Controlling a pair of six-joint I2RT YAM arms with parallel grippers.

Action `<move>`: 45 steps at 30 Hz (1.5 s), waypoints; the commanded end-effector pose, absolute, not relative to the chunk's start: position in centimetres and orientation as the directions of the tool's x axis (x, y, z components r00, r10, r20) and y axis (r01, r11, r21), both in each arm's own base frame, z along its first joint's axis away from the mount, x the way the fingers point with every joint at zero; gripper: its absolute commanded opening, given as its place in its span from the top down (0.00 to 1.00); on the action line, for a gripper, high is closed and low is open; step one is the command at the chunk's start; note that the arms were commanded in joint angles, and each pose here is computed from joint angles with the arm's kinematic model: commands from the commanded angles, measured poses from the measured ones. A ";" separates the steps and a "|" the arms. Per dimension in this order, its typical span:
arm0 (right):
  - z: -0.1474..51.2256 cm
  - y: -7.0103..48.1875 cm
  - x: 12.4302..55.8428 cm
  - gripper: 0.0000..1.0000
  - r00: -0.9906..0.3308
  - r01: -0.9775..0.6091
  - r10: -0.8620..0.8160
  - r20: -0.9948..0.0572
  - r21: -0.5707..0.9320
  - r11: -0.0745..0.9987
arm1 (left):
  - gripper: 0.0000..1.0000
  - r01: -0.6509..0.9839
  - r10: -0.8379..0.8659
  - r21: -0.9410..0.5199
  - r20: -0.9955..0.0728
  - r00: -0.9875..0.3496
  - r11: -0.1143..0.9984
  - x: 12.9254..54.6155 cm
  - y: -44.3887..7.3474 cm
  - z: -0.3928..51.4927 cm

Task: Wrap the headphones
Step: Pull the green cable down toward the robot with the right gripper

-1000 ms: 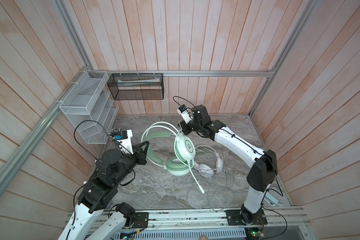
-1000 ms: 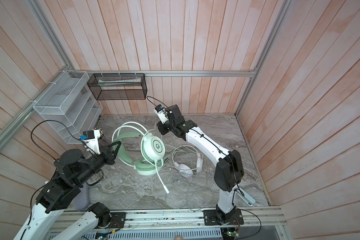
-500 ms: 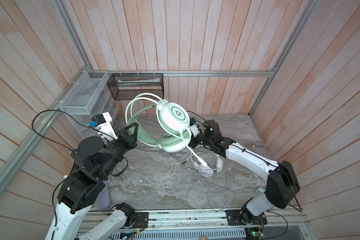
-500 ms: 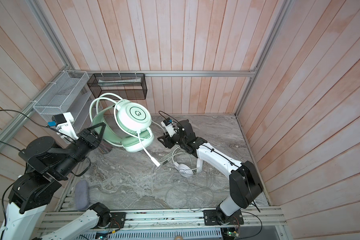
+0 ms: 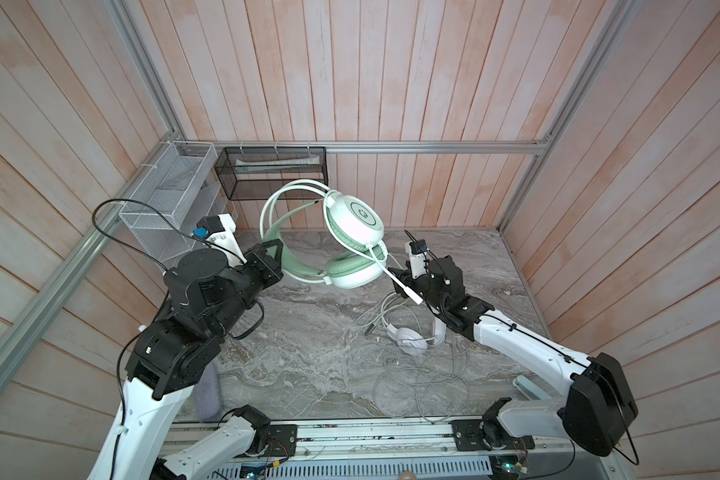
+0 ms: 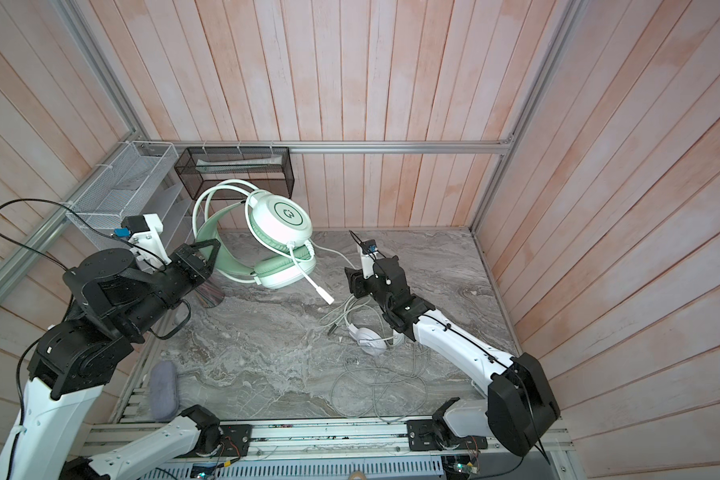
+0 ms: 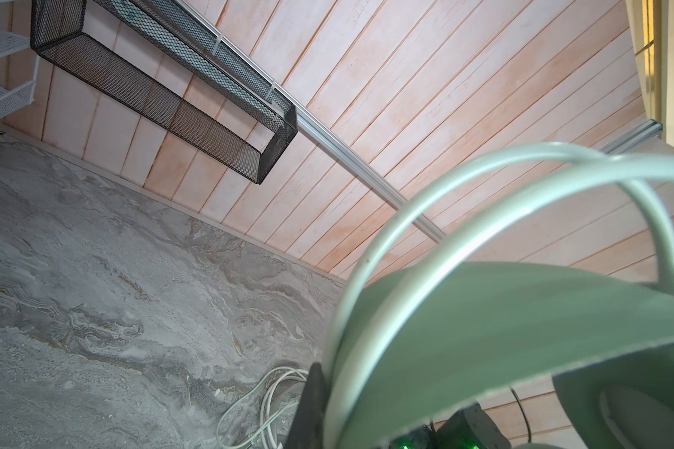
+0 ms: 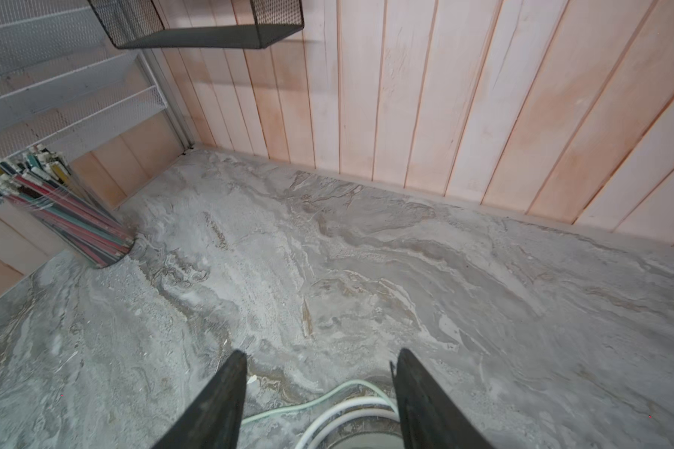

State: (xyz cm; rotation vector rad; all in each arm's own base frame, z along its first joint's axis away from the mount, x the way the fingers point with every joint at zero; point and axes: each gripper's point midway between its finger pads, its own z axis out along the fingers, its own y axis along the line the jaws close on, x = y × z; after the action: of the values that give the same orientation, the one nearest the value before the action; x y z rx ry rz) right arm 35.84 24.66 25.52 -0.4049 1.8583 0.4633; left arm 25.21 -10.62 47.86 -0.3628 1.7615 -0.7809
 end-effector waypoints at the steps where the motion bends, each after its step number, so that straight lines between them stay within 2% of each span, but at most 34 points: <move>1: 26.5 25.3 33.3 0.33 -0.270 -0.592 -0.046 -0.962 0.128 0.796 | 1.00 0.187 -0.661 -0.705 -0.708 -0.251 0.684 24.6 -9.9 51.5; 8: 25.7 28.2 27.6 0.32 -0.217 -0.827 -0.029 -0.976 0.168 0.537 | 1.00 0.200 -0.661 -0.704 -0.709 -0.245 0.681 25.2 -10.3 52.2; 11: 24.5 28.6 27.7 0.32 -0.235 -0.833 -0.050 -0.971 0.175 0.524 | 1.00 0.212 -0.655 -0.711 -0.702 -0.281 0.670 25.6 -11.2 52.2; 17: 24.7 29.8 25.7 0.35 -0.213 -0.901 -0.039 -0.976 0.181 0.394 | 1.00 0.228 -0.651 -0.719 -0.692 -0.311 0.656 25.7 -12.0 52.1; 24: 23.7 28.4 25.7 0.35 -0.224 -0.865 -0.007 -0.974 0.196 0.462 | 1.00 0.080 -0.629 -0.725 -0.641 -0.440 0.684 27.2 -12.4 48.8; 29: 22.9 27.7 25.4 0.35 -0.230 -0.851 -0.003 -0.973 0.200 0.486 | 1.00 0.052 -0.618 -0.728 -0.616 -0.488 0.684 27.4 -12.6 47.4; 35: 21.5 27.9 25.0 0.37 -0.241 -0.863 -0.040 -0.970 0.195 0.465 | 1.00 0.018 -0.613 -0.741 -0.568 -0.549 0.671 27.7 -12.9 45.8; 45: 19.0 30.2 27.0 0.39 -0.267 -0.875 -0.105 -0.958 0.195 0.442 | 1.00 -0.002 -0.626 -0.751 -0.549 -0.553 0.660 28.0 -12.5 45.8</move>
State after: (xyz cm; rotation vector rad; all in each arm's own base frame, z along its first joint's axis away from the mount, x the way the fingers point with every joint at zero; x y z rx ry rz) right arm 26.60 29.25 17.74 -0.8251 1.7495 0.9485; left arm 28.06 -12.13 43.06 -0.4849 2.0893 -0.8081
